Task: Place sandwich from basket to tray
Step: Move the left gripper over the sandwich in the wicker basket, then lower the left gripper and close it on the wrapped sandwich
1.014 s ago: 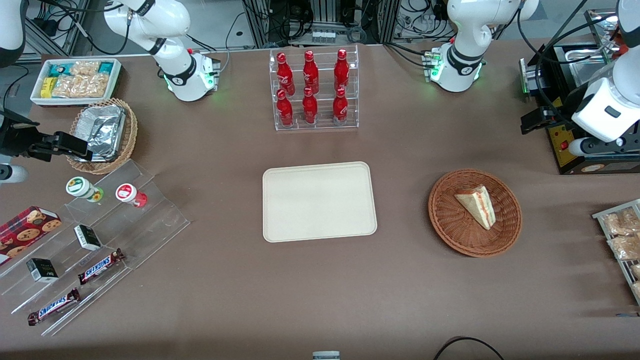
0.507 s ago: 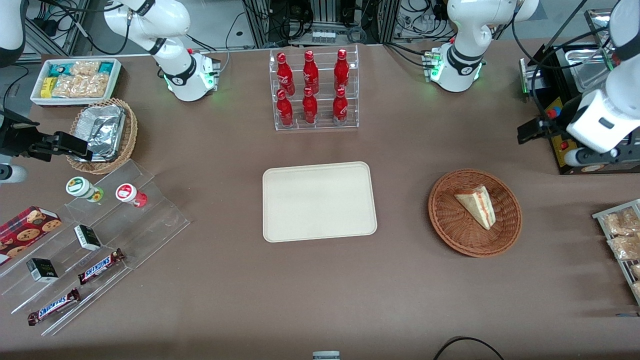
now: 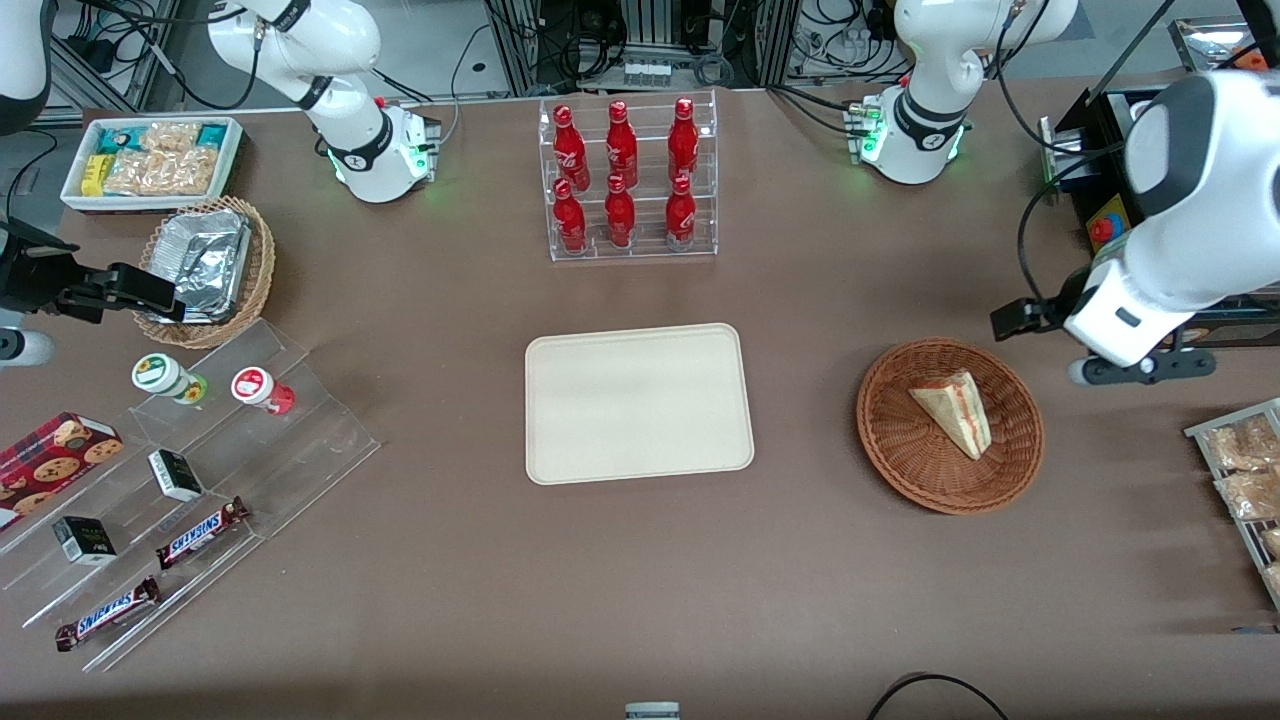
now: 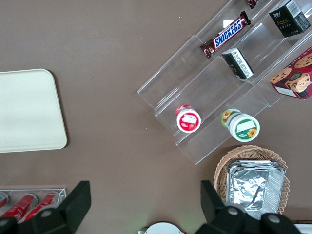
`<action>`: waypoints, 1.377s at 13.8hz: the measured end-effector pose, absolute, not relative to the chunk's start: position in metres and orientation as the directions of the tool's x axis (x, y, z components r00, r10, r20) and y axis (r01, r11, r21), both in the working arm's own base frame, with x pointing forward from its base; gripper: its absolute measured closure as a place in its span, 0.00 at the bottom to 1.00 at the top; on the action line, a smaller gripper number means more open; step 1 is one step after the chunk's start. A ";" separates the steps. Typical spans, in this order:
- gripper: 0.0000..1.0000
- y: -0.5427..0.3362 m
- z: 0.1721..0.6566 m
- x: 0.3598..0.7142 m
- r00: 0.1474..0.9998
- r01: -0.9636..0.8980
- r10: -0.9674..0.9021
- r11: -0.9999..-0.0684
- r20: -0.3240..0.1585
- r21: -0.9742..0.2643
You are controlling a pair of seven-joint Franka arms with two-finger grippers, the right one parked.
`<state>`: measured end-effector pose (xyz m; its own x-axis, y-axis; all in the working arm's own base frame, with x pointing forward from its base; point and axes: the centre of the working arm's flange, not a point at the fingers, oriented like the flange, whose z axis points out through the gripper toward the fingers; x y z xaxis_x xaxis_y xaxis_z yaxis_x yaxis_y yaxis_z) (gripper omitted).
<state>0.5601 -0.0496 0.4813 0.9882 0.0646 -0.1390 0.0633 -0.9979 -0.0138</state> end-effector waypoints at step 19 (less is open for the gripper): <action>0.00 -0.038 0.307 0.560 0.854 0.516 0.516 -0.856 -0.069 -0.029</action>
